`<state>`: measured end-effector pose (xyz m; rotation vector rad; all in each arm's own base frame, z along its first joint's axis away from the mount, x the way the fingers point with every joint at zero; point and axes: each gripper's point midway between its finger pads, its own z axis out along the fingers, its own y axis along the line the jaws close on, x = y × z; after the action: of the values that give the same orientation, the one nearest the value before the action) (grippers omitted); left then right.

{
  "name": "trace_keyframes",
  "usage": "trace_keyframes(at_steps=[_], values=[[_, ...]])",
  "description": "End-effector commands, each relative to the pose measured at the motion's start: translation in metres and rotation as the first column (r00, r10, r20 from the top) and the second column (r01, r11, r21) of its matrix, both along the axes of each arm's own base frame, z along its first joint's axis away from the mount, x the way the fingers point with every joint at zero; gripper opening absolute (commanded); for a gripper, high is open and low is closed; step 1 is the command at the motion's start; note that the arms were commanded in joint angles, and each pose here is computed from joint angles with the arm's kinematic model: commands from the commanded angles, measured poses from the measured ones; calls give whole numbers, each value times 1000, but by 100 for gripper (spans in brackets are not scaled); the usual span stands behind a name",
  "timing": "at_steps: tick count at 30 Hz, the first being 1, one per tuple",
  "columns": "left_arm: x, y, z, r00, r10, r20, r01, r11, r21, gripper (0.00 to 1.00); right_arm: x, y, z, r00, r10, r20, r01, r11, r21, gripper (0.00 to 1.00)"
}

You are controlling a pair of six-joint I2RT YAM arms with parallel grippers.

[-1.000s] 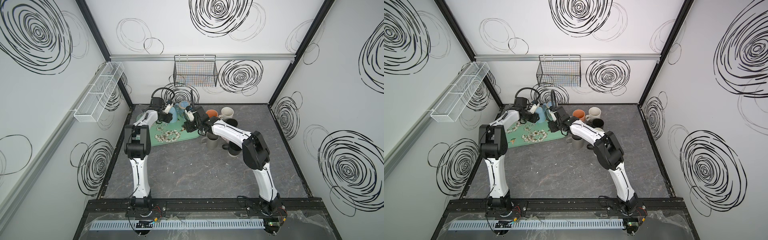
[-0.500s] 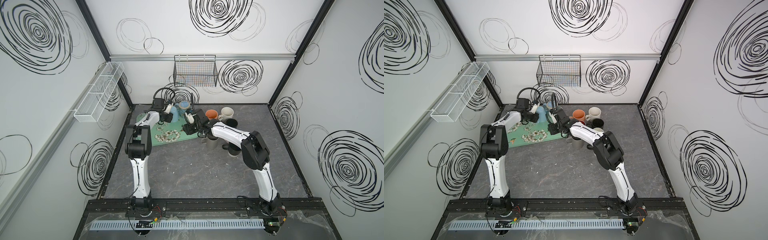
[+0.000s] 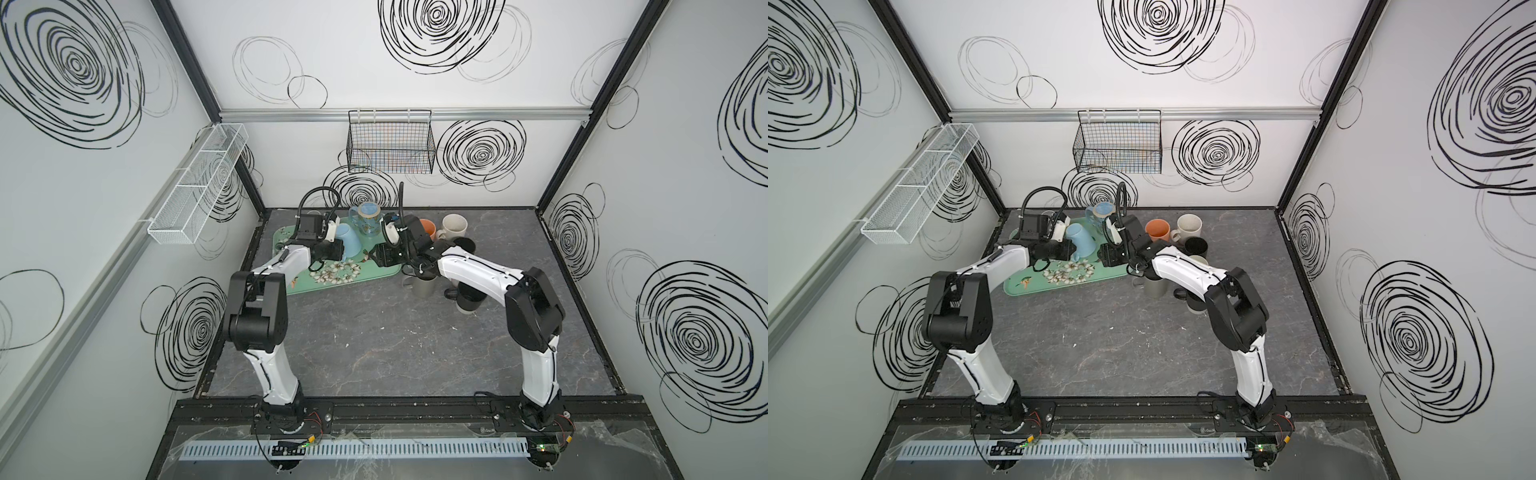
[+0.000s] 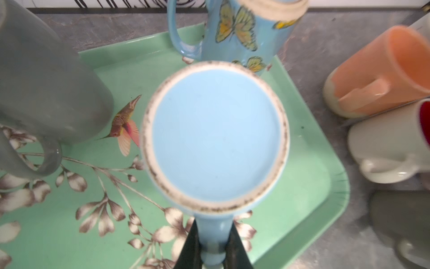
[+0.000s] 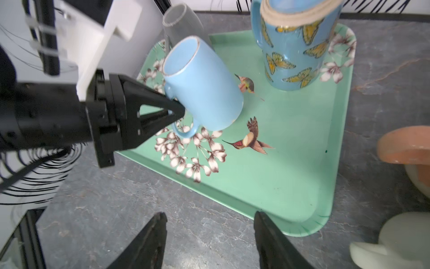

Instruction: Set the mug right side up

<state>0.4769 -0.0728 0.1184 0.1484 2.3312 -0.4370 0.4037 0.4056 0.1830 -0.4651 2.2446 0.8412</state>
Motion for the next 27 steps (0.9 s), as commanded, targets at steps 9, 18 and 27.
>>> trace_keyframes(at_steps=[9,18,27], values=[[-31,-12,201,834,201,513,147,816,-559,0,1,-8,88,1000,28,6,-28,934,356,63],[-95,-14,307,701,300,647,387,601,-699,0,-17,-13,152,989,84,123,-141,785,603,64],[-135,-37,349,657,282,699,528,490,-693,0,-50,3,215,945,175,275,-319,677,663,69]])
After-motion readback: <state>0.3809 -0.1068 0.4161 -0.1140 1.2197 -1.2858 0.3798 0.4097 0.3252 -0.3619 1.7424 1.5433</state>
